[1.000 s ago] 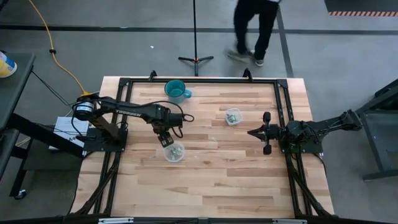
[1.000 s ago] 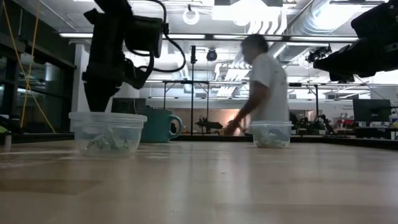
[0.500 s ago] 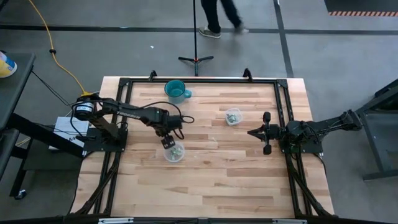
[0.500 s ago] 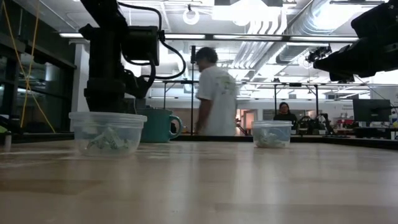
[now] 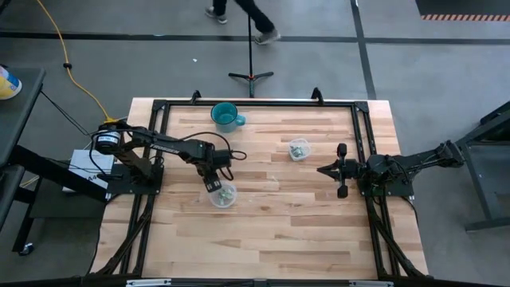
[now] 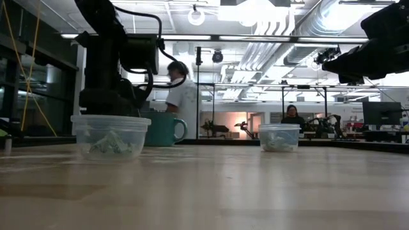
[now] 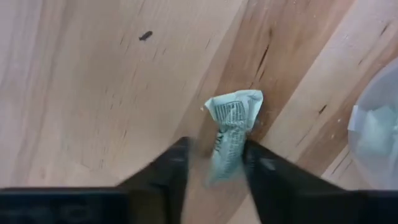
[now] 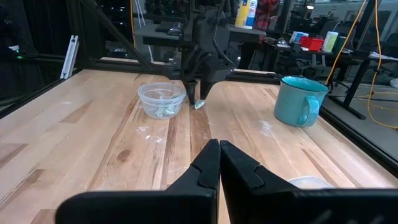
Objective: Pick and place items into bin
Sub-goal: Put the stevia packet into the left transparent bin, then return to Home Position
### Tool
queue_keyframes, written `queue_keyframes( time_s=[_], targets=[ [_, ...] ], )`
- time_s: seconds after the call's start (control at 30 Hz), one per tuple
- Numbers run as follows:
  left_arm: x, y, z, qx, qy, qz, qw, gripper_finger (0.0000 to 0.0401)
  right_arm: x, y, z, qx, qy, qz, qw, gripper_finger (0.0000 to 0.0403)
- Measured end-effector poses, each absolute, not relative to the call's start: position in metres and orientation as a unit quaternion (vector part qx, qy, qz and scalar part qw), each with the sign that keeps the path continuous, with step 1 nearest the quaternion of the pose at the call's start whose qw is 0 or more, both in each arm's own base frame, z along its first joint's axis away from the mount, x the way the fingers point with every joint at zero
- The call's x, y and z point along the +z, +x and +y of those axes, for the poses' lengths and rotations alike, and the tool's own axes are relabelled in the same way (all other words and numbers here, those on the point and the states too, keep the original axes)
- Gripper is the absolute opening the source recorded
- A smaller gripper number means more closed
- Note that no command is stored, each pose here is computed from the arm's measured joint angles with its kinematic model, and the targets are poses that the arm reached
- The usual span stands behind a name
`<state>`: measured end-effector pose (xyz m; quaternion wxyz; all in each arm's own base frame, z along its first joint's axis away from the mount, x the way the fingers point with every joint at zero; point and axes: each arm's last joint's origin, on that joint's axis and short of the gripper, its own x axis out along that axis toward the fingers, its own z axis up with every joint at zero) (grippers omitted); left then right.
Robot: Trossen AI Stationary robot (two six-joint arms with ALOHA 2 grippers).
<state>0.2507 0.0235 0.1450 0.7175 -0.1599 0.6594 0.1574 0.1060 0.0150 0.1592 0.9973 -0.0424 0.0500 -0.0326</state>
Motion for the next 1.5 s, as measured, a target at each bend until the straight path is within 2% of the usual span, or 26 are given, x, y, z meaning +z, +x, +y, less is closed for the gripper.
queue_keyframes(
  time_s=[0.17,0.23,0.4,0.53,0.63,0.83,1.03,1.13,1.37,1.5],
  targets=[
    [0.149,0.253,0.024,0.141,-0.14,0.662,0.723,0.0047,0.159,0.106,0.015,-0.033,-0.043,0.05,0.997,0.0003],
    [0.155,0.256,0.024,0.136,-0.133,0.657,0.729,0.0023,0.159,0.106,0.015,-0.033,-0.043,0.05,0.997,0.0002],
    [0.185,0.262,0.027,0.168,-0.102,0.653,0.731,0.0049,0.159,0.106,0.015,-0.033,-0.042,0.05,0.997,0.0002],
    [0.217,0.269,0.027,0.164,-0.109,0.618,0.761,0.0023,0.159,0.106,0.015,-0.033,-0.043,0.05,0.997,0.0003],
    [0.234,0.276,0.017,0.135,-0.12,0.587,0.789,0.0022,0.159,0.106,0.015,-0.033,-0.043,0.05,0.997,0.0002],
    [0.238,0.282,-0.023,0.076,-0.086,0.572,0.812,0.0047,0.159,0.106,0.015,-0.032,-0.042,0.05,0.997,0.0002],
    [0.235,0.276,-0.049,0.064,-0.076,0.591,0.801,0.0027,0.159,0.106,0.015,-0.033,-0.042,0.049,0.997,0.0002],
    [0.235,0.275,-0.055,0.067,-0.071,0.589,0.802,0.0047,0.16,0.106,0.015,-0.033,-0.042,0.048,0.997,0.0002],
    [0.235,0.275,-0.054,0.081,-0.083,0.587,0.801,0.0188,0.16,0.106,0.015,-0.033,-0.042,0.048,0.997,0.0002],
    [0.237,0.276,-0.052,0.117,-0.042,0.566,0.815,0.0237,0.16,0.106,0.015,-0.033,-0.042,0.048,0.997,0.0002]
  ],
)
